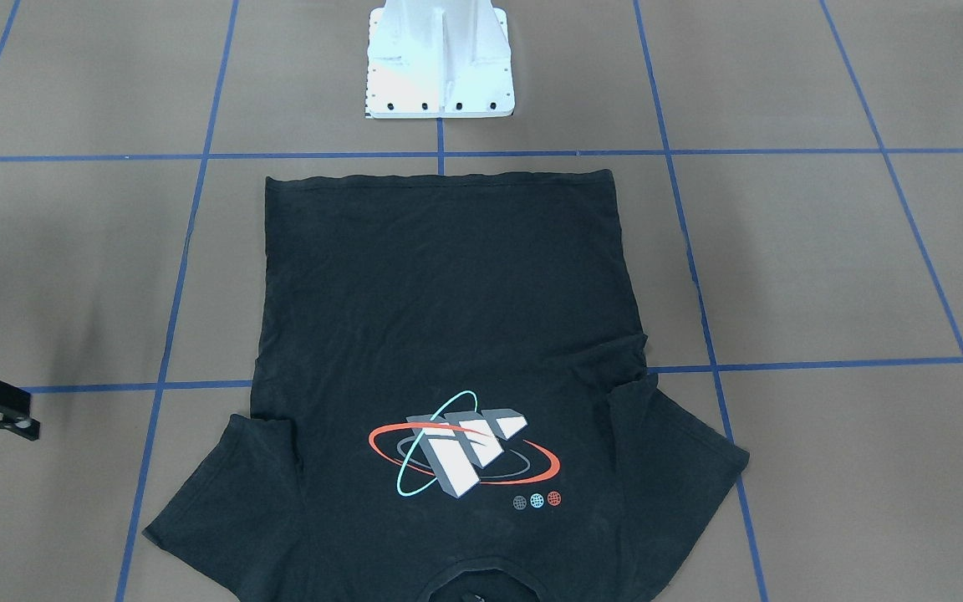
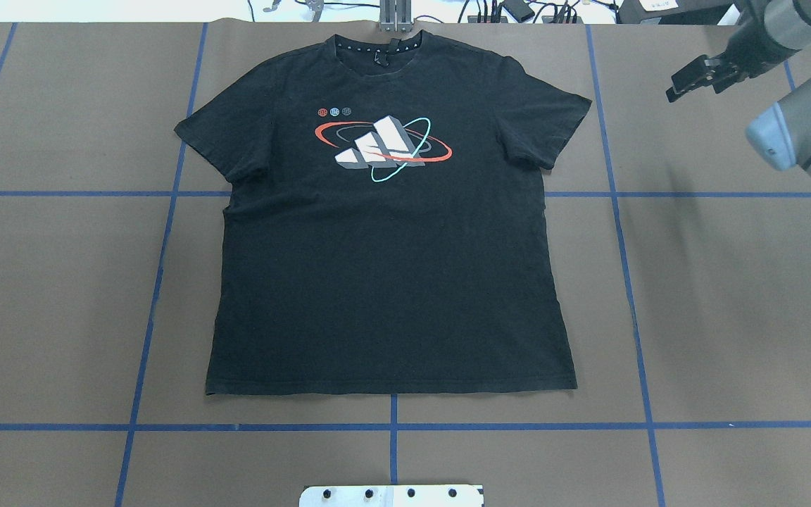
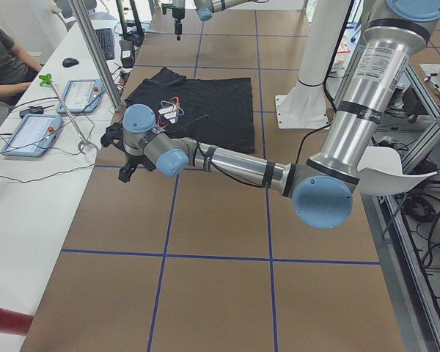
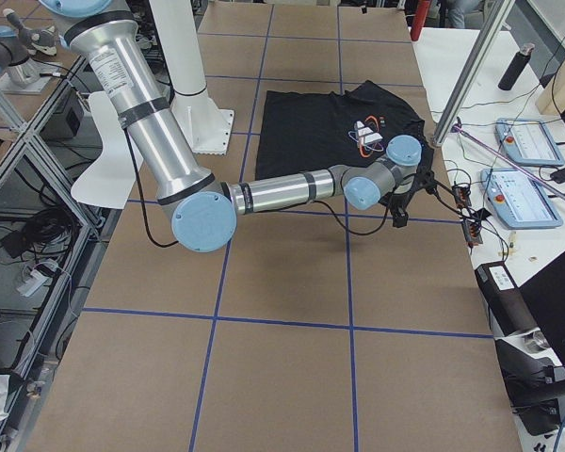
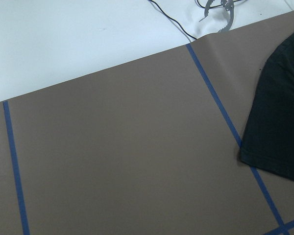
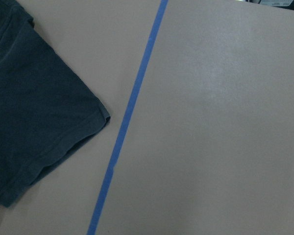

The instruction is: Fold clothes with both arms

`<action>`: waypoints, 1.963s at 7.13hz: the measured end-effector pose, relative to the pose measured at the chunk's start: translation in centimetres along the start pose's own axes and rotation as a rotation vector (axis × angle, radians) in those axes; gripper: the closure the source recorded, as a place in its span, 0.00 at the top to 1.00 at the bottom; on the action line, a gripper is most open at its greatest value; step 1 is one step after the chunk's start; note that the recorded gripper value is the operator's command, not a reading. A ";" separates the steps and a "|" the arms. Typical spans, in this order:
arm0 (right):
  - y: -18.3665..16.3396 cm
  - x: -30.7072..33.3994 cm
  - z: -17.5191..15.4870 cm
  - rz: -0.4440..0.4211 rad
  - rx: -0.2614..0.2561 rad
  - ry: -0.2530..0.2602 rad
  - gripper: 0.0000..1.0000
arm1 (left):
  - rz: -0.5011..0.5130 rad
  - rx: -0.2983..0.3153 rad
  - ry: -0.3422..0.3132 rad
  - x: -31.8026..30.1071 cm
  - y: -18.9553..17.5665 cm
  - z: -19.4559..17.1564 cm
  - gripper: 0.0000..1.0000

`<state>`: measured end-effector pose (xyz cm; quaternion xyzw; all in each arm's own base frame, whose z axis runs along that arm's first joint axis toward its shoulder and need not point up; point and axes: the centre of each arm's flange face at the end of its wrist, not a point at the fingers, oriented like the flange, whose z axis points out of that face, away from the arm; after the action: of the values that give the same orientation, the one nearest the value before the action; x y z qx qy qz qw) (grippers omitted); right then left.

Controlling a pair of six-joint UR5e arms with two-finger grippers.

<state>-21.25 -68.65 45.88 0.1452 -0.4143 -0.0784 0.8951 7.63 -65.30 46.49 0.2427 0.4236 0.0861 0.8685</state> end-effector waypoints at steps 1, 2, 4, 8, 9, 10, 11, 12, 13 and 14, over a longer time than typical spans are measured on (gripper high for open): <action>-0.9 -2.0 0.6 0.001 0.015 0.018 0.93 | -0.024 0.023 0.018 0.0 -0.3 1.5 1.00; -1.8 -3.8 0.7 -0.004 0.027 0.020 0.89 | -0.056 0.061 0.045 -0.2 0.1 3.2 1.00; -2.8 -5.3 2.2 -0.041 0.070 0.004 0.93 | -0.143 0.123 0.076 1.0 0.1 5.4 1.00; -2.7 -6.4 7.5 -0.145 0.164 -0.006 0.98 | -0.208 0.140 0.087 2.4 -0.3 6.4 1.00; -3.1 -6.7 8.2 -0.151 0.174 0.007 0.98 | -0.210 0.140 0.088 2.5 -0.3 6.4 1.00; -3.6 -6.8 8.8 -0.152 0.180 0.025 0.98 | -0.212 0.141 0.089 2.5 -0.3 6.4 1.00; -4.2 -6.9 9.2 -0.153 0.185 0.040 0.98 | -0.213 0.141 0.089 2.5 -0.3 6.4 1.00; -4.5 -6.7 9.8 -0.155 0.187 0.046 0.98 | -0.212 0.141 0.089 2.5 -0.3 6.4 1.00; -4.4 -6.1 10.6 -0.159 0.192 0.046 0.98 | -0.210 0.142 0.090 2.6 -0.3 6.4 1.00; -4.4 -5.8 11.3 -0.162 0.192 0.045 0.97 | -0.209 0.143 0.090 2.6 -0.3 6.3 1.00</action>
<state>-33.71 -73.51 47.28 0.2650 -0.3865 -0.1069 0.8769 14.16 -66.88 47.83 0.2542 0.4904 -0.0245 0.8332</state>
